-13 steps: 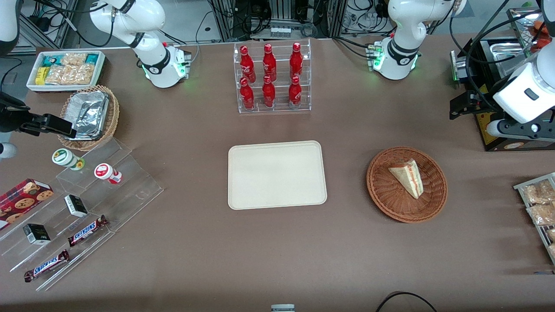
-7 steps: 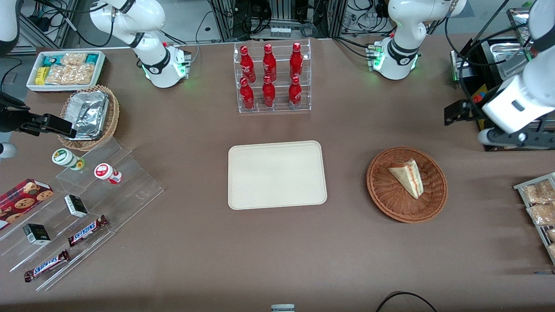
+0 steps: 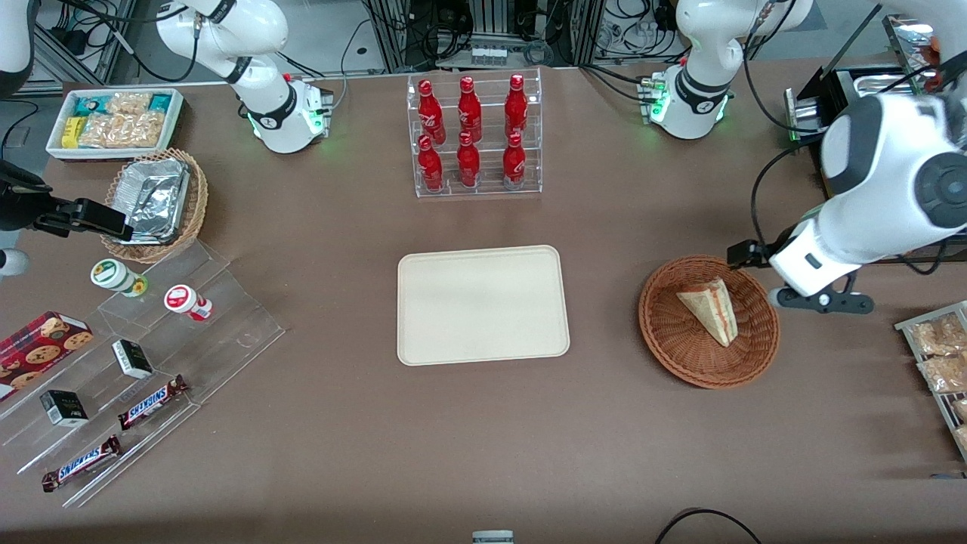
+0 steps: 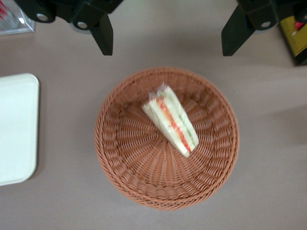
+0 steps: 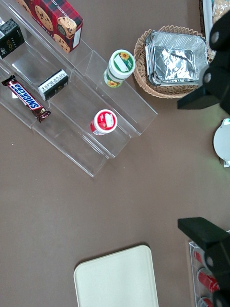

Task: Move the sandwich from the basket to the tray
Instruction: 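Move the left gripper over the wrapped sandwich in the wicker basket, then lower the open left gripper around the sandwich's upright edge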

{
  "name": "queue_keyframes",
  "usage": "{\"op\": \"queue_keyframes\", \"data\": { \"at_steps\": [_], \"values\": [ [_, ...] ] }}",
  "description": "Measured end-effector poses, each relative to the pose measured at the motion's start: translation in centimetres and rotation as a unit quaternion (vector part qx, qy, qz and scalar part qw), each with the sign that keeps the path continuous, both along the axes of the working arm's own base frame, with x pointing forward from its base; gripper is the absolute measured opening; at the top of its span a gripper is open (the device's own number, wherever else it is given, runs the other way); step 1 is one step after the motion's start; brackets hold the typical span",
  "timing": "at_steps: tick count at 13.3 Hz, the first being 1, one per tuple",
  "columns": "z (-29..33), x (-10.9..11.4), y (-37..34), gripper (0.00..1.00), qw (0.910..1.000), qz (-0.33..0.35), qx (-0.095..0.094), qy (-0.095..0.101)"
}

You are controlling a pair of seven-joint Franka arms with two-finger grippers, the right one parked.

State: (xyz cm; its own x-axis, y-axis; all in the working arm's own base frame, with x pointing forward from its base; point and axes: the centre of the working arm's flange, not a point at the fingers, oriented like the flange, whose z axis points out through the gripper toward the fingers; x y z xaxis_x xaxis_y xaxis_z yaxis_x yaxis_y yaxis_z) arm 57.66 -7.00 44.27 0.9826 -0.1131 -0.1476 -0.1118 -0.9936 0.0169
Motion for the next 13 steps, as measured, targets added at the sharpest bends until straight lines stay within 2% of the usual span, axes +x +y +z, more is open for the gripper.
{"op": "queue_keyframes", "data": {
  "at_steps": [5,9,11,13],
  "values": [
    [-6.3,-1.2,0.0,1.0,0.9994,0.012,-0.003,-0.033],
    [-8.0,-1.8,0.2,1.0,0.9944,0.094,0.003,-0.048],
    [-8.5,-2.1,0.3,1.0,0.9824,0.18,0.012,-0.048],
    [-8.8,-2.2,0.3,1.0,0.9639,0.261,0.021,-0.046]
  ]
}}
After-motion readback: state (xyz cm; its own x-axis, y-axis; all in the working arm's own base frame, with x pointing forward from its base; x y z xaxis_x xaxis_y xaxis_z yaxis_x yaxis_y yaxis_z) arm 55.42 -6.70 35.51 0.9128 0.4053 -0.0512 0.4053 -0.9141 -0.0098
